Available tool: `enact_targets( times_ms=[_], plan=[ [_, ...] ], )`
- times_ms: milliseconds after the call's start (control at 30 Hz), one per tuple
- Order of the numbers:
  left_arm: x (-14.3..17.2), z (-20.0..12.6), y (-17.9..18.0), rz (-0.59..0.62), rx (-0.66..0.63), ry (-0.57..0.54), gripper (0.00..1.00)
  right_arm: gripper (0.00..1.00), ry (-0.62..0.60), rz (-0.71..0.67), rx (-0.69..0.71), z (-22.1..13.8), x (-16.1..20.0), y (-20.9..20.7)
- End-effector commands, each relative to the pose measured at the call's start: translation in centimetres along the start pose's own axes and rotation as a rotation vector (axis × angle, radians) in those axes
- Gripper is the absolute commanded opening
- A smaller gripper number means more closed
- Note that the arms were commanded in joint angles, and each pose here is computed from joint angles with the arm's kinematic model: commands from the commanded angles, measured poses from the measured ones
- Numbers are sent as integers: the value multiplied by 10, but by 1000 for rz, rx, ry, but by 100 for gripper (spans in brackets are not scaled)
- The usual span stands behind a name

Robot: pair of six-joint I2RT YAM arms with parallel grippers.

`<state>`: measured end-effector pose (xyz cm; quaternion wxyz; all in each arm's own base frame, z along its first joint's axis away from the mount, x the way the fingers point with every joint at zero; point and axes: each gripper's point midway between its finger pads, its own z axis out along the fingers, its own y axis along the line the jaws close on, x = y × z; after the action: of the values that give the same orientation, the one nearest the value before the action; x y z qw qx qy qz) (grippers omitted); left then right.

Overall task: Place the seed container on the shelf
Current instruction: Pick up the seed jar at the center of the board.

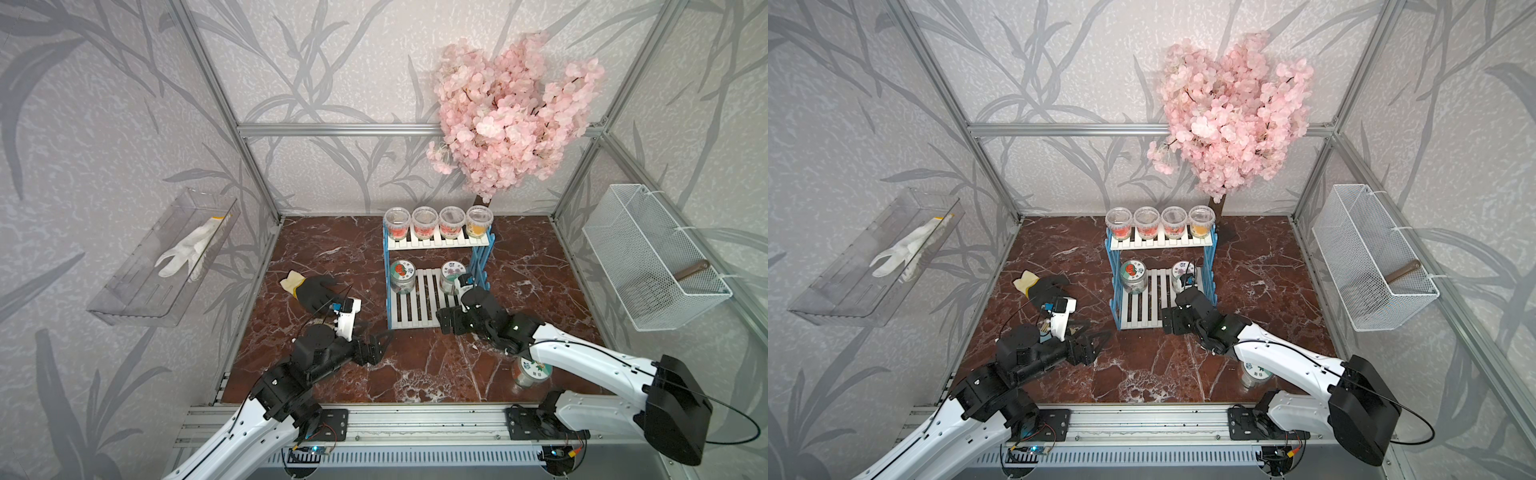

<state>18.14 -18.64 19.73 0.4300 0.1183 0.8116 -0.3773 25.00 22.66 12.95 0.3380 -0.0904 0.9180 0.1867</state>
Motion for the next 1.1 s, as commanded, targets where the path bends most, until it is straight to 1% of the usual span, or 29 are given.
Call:
enact_targets(
  times_ms=[0,100,167,300,400,467,600,667,800,900,1067],
  plan=[
    [-24,1,-28,66,100,-33,100,99,61,29,-60,-21,14,7],
    [-21,8,-37,78,144,11,100,100,38,47,-69,-46,12,2],
    [-21,11,-43,81,170,23,100,100,22,48,-48,-64,13,-6],
    [-23,17,-50,98,204,27,100,98,-39,81,102,-108,16,-49],
    [-18,25,-57,115,226,66,100,97,-84,140,240,-136,23,-85],
    [-11,32,-60,130,230,103,100,96,-87,197,303,-146,31,-102],
    [4,43,-70,187,223,166,100,95,-55,272,388,-151,46,-120],
    [6,45,-76,212,227,173,100,95,-56,295,406,-152,45,-122],
    [7,53,-90,220,251,181,100,95,-68,346,445,-152,46,-131],
    [12,62,-99,239,257,201,100,95,-40,380,439,-140,53,-133],
    [17,81,-114,273,258,231,100,96,31,393,374,-116,51,-129]
  ],
)
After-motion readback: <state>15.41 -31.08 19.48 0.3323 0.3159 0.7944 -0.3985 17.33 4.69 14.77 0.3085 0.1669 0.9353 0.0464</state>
